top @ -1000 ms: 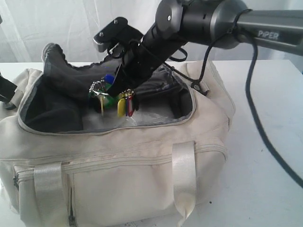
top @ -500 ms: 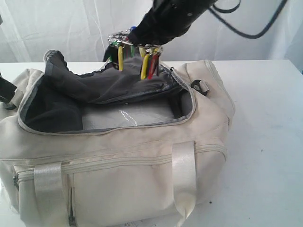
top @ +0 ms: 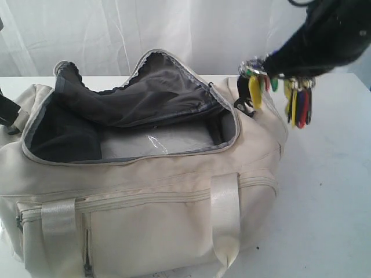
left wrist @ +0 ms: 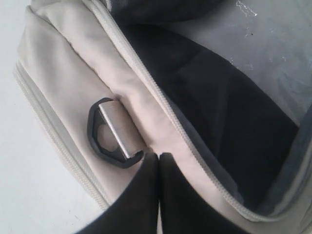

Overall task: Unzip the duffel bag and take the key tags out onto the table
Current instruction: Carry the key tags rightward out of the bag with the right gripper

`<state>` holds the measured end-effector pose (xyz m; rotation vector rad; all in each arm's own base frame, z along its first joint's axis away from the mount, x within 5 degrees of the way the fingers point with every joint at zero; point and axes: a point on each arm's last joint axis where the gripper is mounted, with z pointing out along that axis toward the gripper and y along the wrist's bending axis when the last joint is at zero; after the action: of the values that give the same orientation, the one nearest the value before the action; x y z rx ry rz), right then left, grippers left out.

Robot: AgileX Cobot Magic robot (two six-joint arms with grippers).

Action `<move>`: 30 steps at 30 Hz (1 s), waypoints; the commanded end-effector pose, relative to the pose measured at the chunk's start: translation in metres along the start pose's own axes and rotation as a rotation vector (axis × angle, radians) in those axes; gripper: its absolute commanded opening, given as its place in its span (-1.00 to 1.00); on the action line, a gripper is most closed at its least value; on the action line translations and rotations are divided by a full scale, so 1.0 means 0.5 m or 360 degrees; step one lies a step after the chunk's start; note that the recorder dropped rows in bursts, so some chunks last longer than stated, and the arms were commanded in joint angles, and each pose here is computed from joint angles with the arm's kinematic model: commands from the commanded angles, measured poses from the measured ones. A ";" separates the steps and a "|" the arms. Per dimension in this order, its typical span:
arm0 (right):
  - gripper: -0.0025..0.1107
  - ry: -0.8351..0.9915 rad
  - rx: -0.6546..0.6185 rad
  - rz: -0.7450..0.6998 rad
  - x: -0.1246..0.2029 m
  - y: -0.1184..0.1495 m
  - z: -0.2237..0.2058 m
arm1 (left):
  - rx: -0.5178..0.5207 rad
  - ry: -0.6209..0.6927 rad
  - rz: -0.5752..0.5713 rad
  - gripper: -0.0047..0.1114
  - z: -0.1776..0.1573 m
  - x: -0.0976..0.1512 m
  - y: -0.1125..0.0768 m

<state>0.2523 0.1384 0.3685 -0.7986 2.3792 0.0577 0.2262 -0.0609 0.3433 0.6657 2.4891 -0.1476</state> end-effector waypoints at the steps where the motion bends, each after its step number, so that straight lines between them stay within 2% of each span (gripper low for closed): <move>1: -0.96 0.0111 0.0139 0.0070 0.049 -0.021 0.047 | 0.0030 0.0008 -0.0013 -0.92 -0.002 0.005 -0.004; 8: -0.96 0.0173 0.0224 0.0281 0.117 -0.057 0.111 | 0.0054 -0.0001 -0.0029 -0.92 -0.002 0.004 -0.007; 13: -0.96 0.0115 0.0292 0.0419 0.149 -0.089 0.093 | 0.0065 -0.0005 -0.0036 -0.92 -0.002 0.004 -0.008; 19: -0.96 0.0130 0.0311 0.0386 0.174 -0.084 0.044 | 0.0105 -0.0021 -0.0063 -0.92 -0.003 0.002 -0.013; 22: -0.96 0.0185 0.0347 0.0334 0.193 -0.084 0.054 | 0.0121 -0.0027 -0.0074 -0.92 -0.003 0.001 -0.015; 30: -0.96 0.0216 0.0343 0.0400 0.245 -0.074 0.105 | 0.0121 -0.0027 -0.0074 -0.92 -0.003 0.001 -0.015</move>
<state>0.2243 0.0586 0.2673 -0.4490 2.5667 -0.1548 0.2249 -0.0667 0.3445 0.6338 2.4858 -0.2481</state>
